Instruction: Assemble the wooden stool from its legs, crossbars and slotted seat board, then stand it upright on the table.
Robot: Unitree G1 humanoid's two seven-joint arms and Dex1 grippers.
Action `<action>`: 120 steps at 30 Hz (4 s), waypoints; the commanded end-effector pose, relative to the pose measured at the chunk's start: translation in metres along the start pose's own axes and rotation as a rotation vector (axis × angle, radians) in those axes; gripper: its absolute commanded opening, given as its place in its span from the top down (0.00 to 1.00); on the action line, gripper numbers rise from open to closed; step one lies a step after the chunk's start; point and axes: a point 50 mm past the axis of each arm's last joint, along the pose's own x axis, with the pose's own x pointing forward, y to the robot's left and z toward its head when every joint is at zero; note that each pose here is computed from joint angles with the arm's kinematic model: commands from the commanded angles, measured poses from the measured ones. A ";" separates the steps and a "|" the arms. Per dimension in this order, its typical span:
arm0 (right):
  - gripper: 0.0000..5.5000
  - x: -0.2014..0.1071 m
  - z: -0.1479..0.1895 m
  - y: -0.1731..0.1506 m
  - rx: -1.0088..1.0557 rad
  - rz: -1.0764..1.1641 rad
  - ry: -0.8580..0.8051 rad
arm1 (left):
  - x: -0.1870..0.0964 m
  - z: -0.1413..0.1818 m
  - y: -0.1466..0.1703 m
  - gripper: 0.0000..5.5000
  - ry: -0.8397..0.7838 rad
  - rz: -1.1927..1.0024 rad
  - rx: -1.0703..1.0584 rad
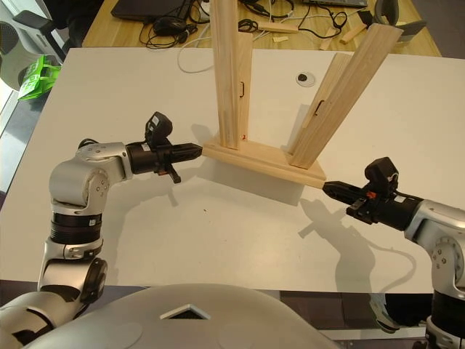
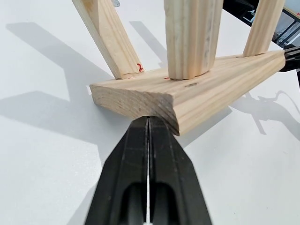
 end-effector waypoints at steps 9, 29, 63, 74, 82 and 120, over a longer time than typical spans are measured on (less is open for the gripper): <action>1.00 0.022 0.034 0.044 -0.089 0.307 -0.144 | 0.024 0.020 -0.048 0.99 -0.106 -0.349 0.017; 1.00 0.019 0.027 0.046 -0.056 0.371 -0.122 | 0.018 0.030 -0.052 0.99 -0.180 -0.397 0.018; 1.00 -0.023 0.007 0.011 0.053 0.154 -0.080 | -0.017 0.034 0.002 0.99 -0.181 -0.103 0.054; 1.00 -0.048 -0.021 -0.025 0.030 -0.052 0.003 | -0.054 0.030 0.073 0.99 0.003 0.388 0.204; 1.00 -0.009 -0.054 -0.037 -0.160 -0.144 0.145 | 0.027 -0.003 0.068 0.99 0.244 0.266 0.478; 1.00 0.029 -0.076 -0.025 -0.072 0.033 0.132 | 0.050 -0.019 0.037 0.99 0.314 -0.016 0.491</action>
